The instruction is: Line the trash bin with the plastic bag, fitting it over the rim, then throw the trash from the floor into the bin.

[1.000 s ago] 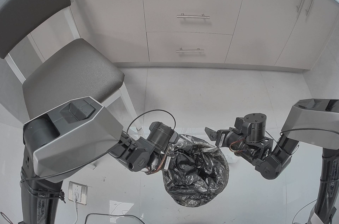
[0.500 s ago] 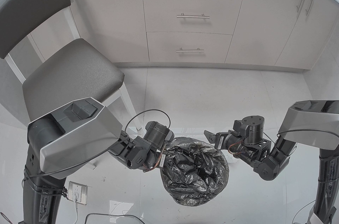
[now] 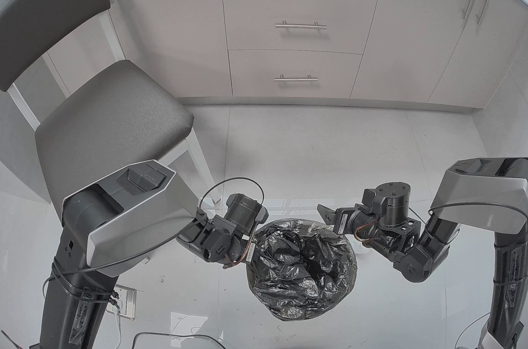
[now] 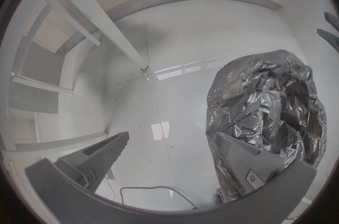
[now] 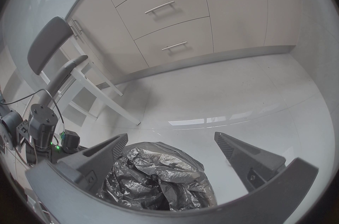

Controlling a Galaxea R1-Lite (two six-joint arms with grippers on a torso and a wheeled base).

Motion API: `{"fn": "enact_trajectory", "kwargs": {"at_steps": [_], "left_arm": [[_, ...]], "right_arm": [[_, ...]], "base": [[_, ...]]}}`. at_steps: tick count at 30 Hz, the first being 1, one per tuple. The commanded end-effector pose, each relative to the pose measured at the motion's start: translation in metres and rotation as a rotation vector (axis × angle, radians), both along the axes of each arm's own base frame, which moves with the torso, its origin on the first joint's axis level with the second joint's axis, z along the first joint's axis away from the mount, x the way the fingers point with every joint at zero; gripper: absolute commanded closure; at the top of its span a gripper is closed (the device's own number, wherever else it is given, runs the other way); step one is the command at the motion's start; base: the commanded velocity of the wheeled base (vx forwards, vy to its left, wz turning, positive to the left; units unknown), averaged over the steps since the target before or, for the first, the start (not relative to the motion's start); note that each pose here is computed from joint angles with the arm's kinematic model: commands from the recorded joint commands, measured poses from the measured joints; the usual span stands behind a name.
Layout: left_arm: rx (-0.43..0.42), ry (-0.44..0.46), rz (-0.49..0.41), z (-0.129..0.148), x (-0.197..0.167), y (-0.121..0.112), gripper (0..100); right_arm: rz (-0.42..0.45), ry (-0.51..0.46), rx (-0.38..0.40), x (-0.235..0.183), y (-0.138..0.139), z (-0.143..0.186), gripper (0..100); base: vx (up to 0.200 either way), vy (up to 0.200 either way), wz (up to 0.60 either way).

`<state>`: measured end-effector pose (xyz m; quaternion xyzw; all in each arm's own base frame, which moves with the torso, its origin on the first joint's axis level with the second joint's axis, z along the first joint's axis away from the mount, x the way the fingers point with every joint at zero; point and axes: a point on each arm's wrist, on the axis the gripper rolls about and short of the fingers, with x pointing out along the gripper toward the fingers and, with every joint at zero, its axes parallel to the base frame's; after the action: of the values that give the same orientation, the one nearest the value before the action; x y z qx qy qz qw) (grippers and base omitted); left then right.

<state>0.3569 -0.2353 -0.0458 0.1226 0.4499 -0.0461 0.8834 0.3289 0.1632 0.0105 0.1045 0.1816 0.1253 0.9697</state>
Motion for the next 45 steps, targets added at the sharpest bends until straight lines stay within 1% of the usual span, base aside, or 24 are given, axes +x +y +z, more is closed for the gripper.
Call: {"fn": "enact_trajectory", "kwargs": {"at_steps": [1, 6, 11, 16, 18, 19, 20, 21, 23, 25, 26, 30, 31, 32, 34, 37, 42, 43, 44, 45], "left_arm": [[0.008, 0.014, -0.002, -0.010, 0.001, -0.001, 0], [0.013, 0.026, -0.001, -0.011, -0.001, -0.001, 0], [0.027, 0.074, -0.003, -0.011, -0.003, 0.001, 0], [0.017, 0.073, -0.001, -0.010, -0.002, 0.000, 0], [-0.016, 0.053, 0.026, -0.001, -0.002, 0.000, 0], [-0.046, 0.037, 0.046, 0.009, -0.003, -0.002, 0], [-0.046, 0.037, 0.046, 0.009, -0.003, -0.002, 0], [-0.100, 0.003, 0.074, 0.031, -0.005, -0.003, 0], [-0.147, -0.016, 0.082, 0.050, -0.011, -0.004, 0], [-0.228, -0.049, 0.090, 0.083, -0.024, -0.004, 0], [-0.260, -0.055, 0.090, 0.094, -0.030, -0.004, 0], [-0.417, -0.061, 0.052, 0.146, -0.063, 0.005, 0], [-0.421, -0.063, 0.049, 0.148, -0.064, 0.006, 0], [-0.471, -0.067, 0.023, 0.167, -0.077, 0.013, 0], [-0.501, -0.077, 0.007, 0.183, -0.090, 0.023, 0], [-0.512, -0.101, 0.000, 0.197, -0.106, 0.037, 0], [-0.566, -0.202, -0.002, 0.238, -0.148, 0.080, 0], [-0.565, -0.230, -0.007, 0.247, -0.157, 0.090, 0], [-0.565, -0.230, -0.007, 0.247, -0.157, 0.090, 0], [-0.550, -0.261, -0.009, 0.255, -0.168, 0.102, 0]], "right_arm": [[-0.001, 0.006, -0.004, 0.001, 0.000, -0.003, 0], [-0.009, 0.005, -0.003, 0.002, -0.002, -0.003, 0], [-0.009, 0.005, -0.003, 0.002, -0.002, -0.003, 0], [-0.009, 0.006, -0.004, 0.002, -0.003, -0.003, 0], [-0.009, 0.006, -0.004, 0.002, -0.003, -0.003, 0], [-0.010, 0.007, -0.004, 0.002, -0.003, -0.004, 0], [-0.010, 0.007, -0.004, 0.002, -0.003, -0.004, 0], [-0.010, 0.005, -0.003, 0.003, -0.003, -0.003, 0], [-0.010, 0.006, -0.004, 0.003, -0.003, -0.003, 0], [-0.012, 0.006, -0.004, 0.003, -0.003, -0.003, 0], [-0.013, 0.005, -0.003, 0.004, -0.004, -0.004, 0], [-0.026, 0.006, -0.004, 0.007, -0.007, -0.006, 0], [-0.027, 0.006, -0.004, 0.008, -0.007, -0.006, 0], [-0.029, 0.008, -0.004, 0.008, -0.008, -0.007, 0], [-0.030, 0.009, -0.005, 0.008, -0.008, -0.007, 0], [-0.033, 0.010, -0.007, 0.008, -0.009, -0.008, 0], [-0.058, 0.005, -0.012, 0.017, -0.017, -0.011, 0], [-0.064, 0.004, -0.012, 0.018, -0.019, -0.011, 0], [-0.064, 0.004, -0.012, 0.018, -0.019, -0.011, 0], [-0.067, 0.004, -0.012, 0.019, -0.020, -0.011, 0]], "base": [[0.000, 0.000, 0.00], [0.000, 0.000, 0.00], [0.000, 0.000, 0.00], [0.000, 0.000, 0.00], [0.000, 0.000, 0.00], [0.000, 0.000, 0.00], [0.000, 0.000, 0.00], [0.000, 0.000, 0.00], [0.000, 0.000, 0.00], [0.000, 0.000, 0.00], [0.000, 0.000, 0.00], [0.000, 0.000, 0.00], [0.000, 0.000, 0.00], [0.000, 0.000, 0.00], [0.000, 0.000, 0.00], [0.000, 0.000, 0.00], [0.000, 0.000, 0.00], [0.000, 0.000, 0.00], [0.000, 0.000, 0.00], [0.000, 0.000, 0.00]]}}
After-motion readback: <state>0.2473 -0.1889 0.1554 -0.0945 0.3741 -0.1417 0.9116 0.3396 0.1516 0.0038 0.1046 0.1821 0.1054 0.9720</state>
